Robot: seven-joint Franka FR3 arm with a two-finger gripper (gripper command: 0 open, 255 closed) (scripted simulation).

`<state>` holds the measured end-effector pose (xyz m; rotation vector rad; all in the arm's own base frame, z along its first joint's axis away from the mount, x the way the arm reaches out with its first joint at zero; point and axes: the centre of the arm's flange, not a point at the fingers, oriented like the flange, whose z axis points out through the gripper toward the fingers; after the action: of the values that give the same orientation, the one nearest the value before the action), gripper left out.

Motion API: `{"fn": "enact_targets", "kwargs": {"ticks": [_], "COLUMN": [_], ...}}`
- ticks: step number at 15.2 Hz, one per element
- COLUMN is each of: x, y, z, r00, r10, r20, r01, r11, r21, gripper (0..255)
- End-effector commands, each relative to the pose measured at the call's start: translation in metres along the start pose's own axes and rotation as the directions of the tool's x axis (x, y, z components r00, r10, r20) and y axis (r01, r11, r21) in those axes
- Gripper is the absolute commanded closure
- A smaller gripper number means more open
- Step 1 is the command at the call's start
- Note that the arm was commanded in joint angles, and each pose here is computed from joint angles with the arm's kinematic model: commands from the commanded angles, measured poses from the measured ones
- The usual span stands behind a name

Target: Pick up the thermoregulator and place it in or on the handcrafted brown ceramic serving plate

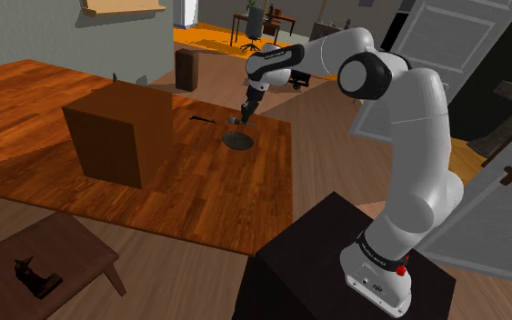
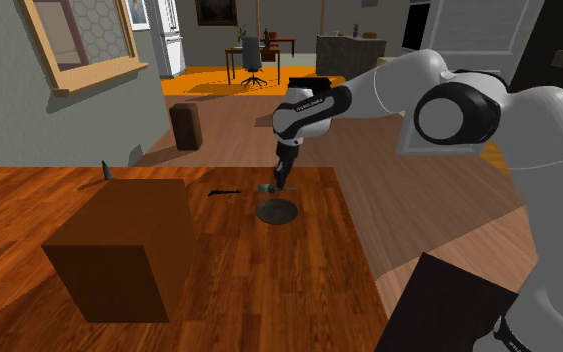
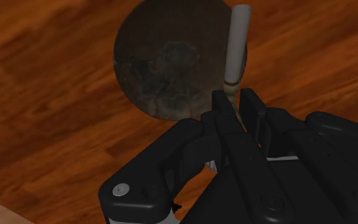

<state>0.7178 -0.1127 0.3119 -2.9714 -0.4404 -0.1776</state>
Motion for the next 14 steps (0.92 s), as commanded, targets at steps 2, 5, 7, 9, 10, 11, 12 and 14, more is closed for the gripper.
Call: {"fn": "enact_targets", "kwargs": {"ticks": [2, 5, 7, 9, 10, 11, 12, 14], "x": [0.000, -0.003, -0.004, -0.005, -0.006, -0.007, -0.008, -0.008], "y": [0.017, 0.018, 0.020, 0.021, 0.021, 0.022, 0.023, 0.023], "z": [0.010, 0.026, 0.036, 0.047, 0.052, 0.057, 0.062, 0.065], "r00": [1.000, 1.000, 1.000, 1.000, 1.000, 1.000, 1.000, 1.000], "r10": [-0.001, -0.001, -0.001, -0.001, -0.001, -0.001, -0.001, -0.001], "r20": [0.000, 0.000, 0.000, 0.000, 0.000, 0.000, 0.000, 0.000], "r01": [0.001, 0.001, 0.001, 0.001, 0.001, 0.001, 0.001, 0.001], "r11": [1.000, 1.000, 1.000, 1.000, 1.000, 1.000, 1.000, 1.000], "r21": [0.000, 0.000, 0.000, 0.000, 0.000, 0.000, 0.000, 0.000], "gripper": [255, 255, 255, 255, 255, 255, 255, 255]}}
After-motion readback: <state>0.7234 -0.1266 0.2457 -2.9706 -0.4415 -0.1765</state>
